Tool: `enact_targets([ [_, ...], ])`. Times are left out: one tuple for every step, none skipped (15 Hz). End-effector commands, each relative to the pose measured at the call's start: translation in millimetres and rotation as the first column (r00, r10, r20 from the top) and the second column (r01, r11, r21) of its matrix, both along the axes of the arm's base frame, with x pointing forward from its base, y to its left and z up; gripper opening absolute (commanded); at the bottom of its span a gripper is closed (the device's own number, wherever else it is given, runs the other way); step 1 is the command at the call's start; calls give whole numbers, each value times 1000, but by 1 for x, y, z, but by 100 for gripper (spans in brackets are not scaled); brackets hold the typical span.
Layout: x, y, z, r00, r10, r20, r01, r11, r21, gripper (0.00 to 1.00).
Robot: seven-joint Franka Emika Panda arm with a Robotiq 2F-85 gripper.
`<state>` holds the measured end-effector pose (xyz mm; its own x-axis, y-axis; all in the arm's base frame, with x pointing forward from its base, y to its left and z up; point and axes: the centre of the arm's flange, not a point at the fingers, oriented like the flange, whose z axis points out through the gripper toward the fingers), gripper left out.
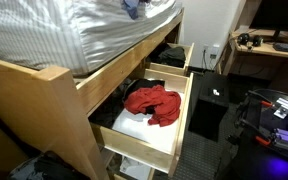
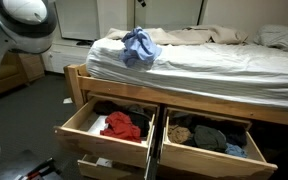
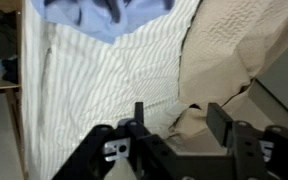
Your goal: Take the blue shirt out of the top left drawer and put it on the bed
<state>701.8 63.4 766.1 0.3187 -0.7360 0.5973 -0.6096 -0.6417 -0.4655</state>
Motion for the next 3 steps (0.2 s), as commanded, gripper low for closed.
enact_targets([
  [-27,-15,-6,989,-129,-76,126,991,-45,96],
  [-32,-20,-8,984,-151,-91,147,988,-50,100],
  [-7,-16,-1,993,-106,-53,104,994,-44,86],
])
